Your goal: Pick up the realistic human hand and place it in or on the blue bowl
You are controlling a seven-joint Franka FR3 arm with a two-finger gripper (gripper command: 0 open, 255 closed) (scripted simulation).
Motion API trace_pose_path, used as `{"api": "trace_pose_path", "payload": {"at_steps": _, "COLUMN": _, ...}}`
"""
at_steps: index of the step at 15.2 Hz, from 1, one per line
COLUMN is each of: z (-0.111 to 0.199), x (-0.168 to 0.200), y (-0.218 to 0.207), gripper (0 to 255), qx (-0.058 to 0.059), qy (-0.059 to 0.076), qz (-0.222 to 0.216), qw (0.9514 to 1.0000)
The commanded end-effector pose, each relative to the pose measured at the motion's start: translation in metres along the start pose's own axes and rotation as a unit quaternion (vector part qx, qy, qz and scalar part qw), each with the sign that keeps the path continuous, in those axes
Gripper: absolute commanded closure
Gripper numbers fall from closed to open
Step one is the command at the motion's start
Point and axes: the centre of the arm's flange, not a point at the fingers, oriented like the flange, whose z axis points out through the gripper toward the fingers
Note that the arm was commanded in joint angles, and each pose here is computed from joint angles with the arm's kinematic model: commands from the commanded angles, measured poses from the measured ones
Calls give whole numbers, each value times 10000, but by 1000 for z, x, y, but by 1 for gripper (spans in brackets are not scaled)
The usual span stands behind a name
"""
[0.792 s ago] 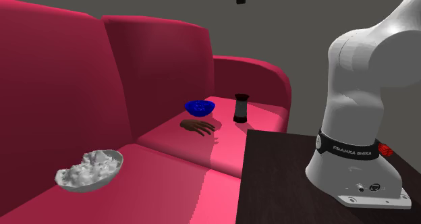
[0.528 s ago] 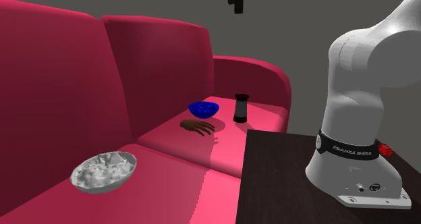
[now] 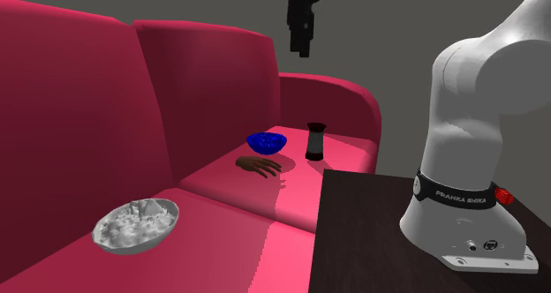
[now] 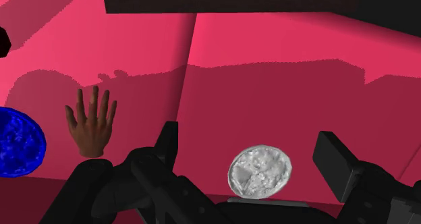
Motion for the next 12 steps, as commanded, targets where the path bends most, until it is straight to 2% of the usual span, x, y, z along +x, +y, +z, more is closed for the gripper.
{"api": "trace_pose_path", "payload": {"at_steps": 1, "z": 17, "x": 6, "y": 23, "gripper": 0, "qx": 61, "qy": 80, "qz": 30, "qw": 9999}}
{"api": "trace_pose_path", "payload": {"at_steps": 12, "z": 114, "x": 37, "y": 134, "gripper": 0, "qx": 418, "qy": 451, "qz": 203, "qw": 9979}}
